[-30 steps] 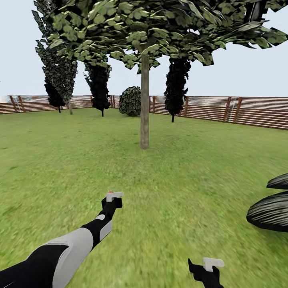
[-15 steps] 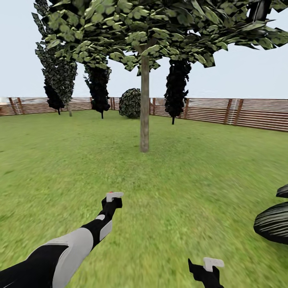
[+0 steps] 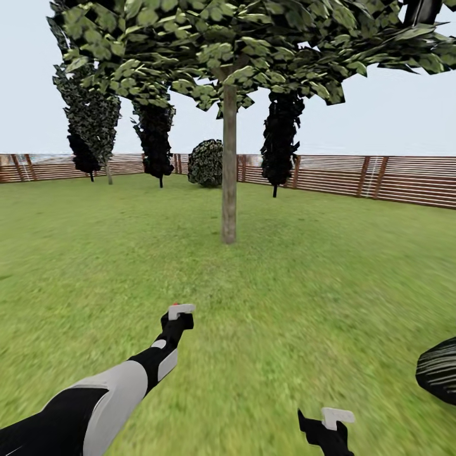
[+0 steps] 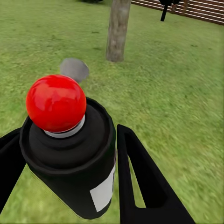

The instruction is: In the garden, pick up the pesticide atomizer on the floor and spray pesticide onto both trees until each tree trunk is fully covered.

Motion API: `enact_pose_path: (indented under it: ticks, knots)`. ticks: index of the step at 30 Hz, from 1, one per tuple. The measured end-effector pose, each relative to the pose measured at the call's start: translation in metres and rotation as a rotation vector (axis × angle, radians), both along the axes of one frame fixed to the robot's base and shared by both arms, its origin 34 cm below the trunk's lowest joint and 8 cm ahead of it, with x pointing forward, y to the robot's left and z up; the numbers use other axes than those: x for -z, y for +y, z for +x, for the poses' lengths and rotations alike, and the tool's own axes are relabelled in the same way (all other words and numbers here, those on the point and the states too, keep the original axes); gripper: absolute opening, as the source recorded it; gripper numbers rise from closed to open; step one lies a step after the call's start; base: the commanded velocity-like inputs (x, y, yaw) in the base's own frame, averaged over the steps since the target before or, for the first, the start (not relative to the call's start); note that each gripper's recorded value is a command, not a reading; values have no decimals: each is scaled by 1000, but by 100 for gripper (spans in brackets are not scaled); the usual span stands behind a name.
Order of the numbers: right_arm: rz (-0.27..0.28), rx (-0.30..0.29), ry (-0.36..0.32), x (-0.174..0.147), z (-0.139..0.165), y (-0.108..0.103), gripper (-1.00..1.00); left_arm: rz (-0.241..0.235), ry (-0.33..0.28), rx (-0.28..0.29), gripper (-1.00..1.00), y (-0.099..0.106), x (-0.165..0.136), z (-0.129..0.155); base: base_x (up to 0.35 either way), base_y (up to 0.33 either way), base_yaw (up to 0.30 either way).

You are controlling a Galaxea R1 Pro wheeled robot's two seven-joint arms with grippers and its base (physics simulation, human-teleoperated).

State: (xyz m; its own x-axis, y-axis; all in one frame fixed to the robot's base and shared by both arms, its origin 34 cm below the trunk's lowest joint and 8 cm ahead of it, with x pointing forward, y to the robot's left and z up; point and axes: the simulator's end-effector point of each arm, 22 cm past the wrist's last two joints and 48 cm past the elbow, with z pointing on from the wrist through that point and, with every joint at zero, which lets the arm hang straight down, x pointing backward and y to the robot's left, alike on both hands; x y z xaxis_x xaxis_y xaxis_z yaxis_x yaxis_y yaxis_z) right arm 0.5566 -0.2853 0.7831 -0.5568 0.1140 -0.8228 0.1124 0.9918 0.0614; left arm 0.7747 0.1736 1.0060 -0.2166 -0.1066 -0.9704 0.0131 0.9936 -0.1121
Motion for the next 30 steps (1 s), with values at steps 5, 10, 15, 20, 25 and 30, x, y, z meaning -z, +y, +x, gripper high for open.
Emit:
enact_pose_path:
  ticks: [5,10,15,20,25,30]
  knots:
    - [0,0,0,0,0,0,100,0,0,0,-100,0,0,0,350,0,0]
    - [0,0,-1,0,0,0,100,0,0,0,-100,0,0,0,350,0,0]
    - [0,0,0,0,0,0,100,0,-1,0,-100,0,0,0,350,0,0]
    - [0,0,0,0,0,0,100,0,-1,0,-100,0,0,0,350,0,0]
    - [0,0,0,0,0,0,100,0,0,0,-100,0,0,0,350,0,0]
    - [1,0,0,0,0,0,100,0,-1,0,-100,0,0,0,350,0,0]
